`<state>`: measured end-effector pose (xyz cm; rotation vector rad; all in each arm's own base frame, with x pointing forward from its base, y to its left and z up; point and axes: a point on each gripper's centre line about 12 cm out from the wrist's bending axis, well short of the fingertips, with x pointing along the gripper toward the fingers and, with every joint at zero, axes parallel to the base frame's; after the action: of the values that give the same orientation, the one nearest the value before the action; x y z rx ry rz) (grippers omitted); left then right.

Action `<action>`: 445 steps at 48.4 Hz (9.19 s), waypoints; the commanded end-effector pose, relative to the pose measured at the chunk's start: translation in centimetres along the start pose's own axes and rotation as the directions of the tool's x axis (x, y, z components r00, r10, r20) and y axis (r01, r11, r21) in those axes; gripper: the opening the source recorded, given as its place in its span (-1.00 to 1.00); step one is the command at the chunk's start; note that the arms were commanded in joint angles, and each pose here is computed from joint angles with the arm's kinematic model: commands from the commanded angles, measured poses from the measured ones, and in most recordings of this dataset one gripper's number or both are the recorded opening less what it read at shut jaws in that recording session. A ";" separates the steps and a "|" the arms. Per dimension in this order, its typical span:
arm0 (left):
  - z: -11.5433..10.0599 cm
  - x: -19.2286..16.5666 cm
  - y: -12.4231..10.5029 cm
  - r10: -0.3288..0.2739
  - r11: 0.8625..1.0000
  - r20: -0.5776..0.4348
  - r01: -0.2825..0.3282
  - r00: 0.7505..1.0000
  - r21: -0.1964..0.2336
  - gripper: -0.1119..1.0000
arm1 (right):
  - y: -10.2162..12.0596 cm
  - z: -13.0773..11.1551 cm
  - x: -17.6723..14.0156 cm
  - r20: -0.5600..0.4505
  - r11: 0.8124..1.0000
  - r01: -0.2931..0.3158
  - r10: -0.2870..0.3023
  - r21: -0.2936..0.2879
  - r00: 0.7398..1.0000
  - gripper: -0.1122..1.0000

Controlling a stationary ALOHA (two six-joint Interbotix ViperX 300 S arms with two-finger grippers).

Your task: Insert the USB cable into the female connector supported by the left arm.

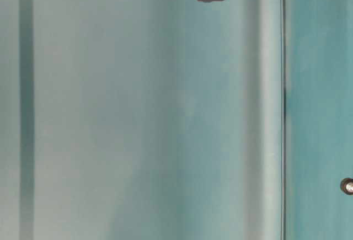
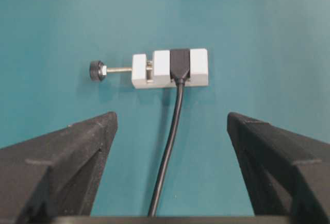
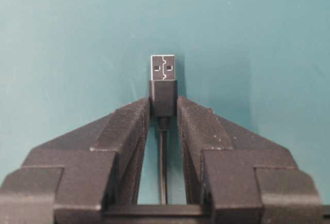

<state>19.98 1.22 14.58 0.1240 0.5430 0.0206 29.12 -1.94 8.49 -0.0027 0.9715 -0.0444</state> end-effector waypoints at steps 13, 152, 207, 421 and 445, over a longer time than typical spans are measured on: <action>0.2 0.0 0.0 0.003 1.000 0.031 -0.003 1.000 0.001 0.87 | 0.8 7.8 -3.3 -0.027 0.999 0.028 -0.029 -0.028 0.999 -0.43; -1.9 10.8 -0.1 -0.010 1.000 -0.108 0.009 0.994 -0.013 0.86 | 0.9 20.3 8.3 -0.124 0.990 0.097 -0.109 -0.100 0.986 -0.43; -2.3 9.5 0.2 -0.004 1.000 -0.142 0.000 0.990 -0.024 0.85 | 2.4 16.8 6.8 -0.091 0.995 0.061 -0.067 -0.077 0.994 -0.43; -2.9 12.7 -1.1 -0.004 1.000 0.119 0.004 0.993 -0.006 0.85 | 2.9 20.4 8.7 0.020 0.992 0.050 -0.048 -0.116 0.999 -0.43; -2.6 13.4 -1.5 -0.020 1.000 0.088 0.020 0.996 0.006 0.85 | 2.8 21.8 8.3 0.055 0.989 0.056 -0.048 -0.137 0.997 -0.43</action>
<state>28.62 1.38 4.56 0.1228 0.4978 0.0137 50.13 -0.14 10.87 -0.1547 1.0282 -0.0298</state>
